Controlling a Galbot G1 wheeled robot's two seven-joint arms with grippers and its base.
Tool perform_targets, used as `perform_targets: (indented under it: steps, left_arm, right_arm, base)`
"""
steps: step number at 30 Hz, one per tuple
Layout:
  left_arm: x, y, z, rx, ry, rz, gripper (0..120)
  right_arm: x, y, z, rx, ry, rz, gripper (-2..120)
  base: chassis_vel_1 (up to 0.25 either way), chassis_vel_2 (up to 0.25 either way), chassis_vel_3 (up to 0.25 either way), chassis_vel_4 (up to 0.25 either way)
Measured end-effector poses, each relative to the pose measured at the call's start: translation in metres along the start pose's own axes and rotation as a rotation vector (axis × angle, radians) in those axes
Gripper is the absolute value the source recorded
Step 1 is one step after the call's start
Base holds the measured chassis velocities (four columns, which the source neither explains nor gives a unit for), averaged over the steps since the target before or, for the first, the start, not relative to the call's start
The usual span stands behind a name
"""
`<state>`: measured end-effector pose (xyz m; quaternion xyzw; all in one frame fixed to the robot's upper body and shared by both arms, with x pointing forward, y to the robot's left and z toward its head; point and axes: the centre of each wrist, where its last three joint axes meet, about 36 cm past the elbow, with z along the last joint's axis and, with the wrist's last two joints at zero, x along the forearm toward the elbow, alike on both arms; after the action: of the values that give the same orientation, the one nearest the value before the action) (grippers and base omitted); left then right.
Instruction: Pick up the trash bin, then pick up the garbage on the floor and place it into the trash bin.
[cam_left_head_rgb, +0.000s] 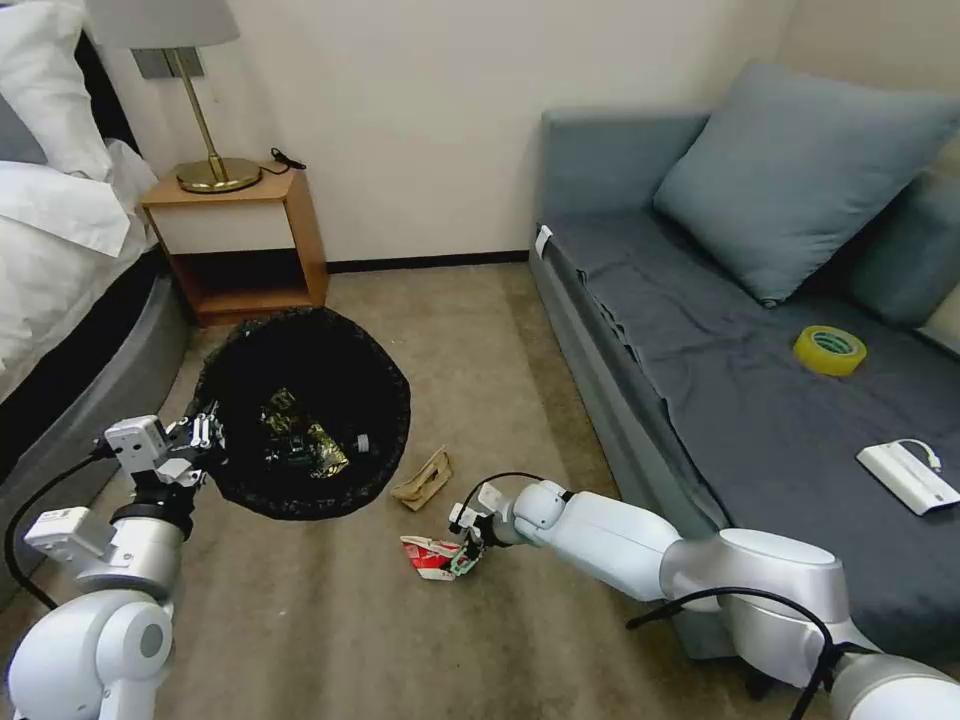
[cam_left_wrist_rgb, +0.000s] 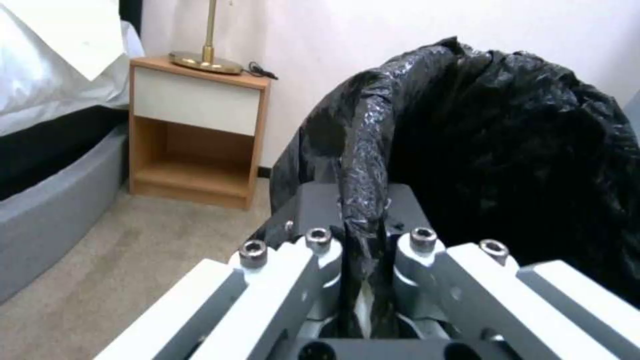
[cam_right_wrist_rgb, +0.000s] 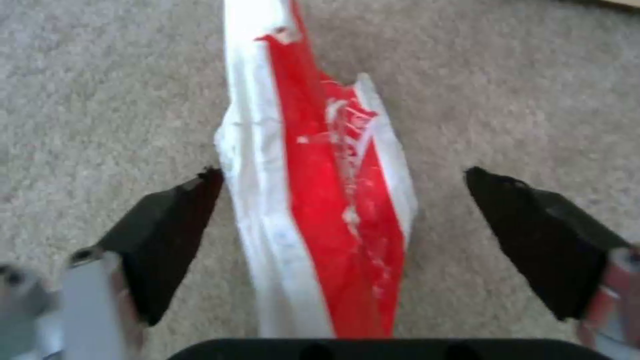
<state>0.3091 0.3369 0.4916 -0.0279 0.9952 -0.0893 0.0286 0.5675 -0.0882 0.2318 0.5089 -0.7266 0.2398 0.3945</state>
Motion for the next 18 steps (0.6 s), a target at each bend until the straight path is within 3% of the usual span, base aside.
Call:
perform_targets:
  steps: [15,18]
  left_arm:
    - [0.0003,0.0029,0.0018,-0.001,0.006,-0.003,4]
    - [0.0004,0.0040,0.0020,0.000,0.008,-0.004,4]
  right_arm:
    - [-0.0039,0.0060,0.0052,0.005,-0.010,0.016,30]
    - [-0.0039,0.0063,0.0049,0.003,-0.016,0.022,24]
  base:
    - [0.000,0.000,0.000,0.000]
    - [0.000,0.000,0.000,0.000]
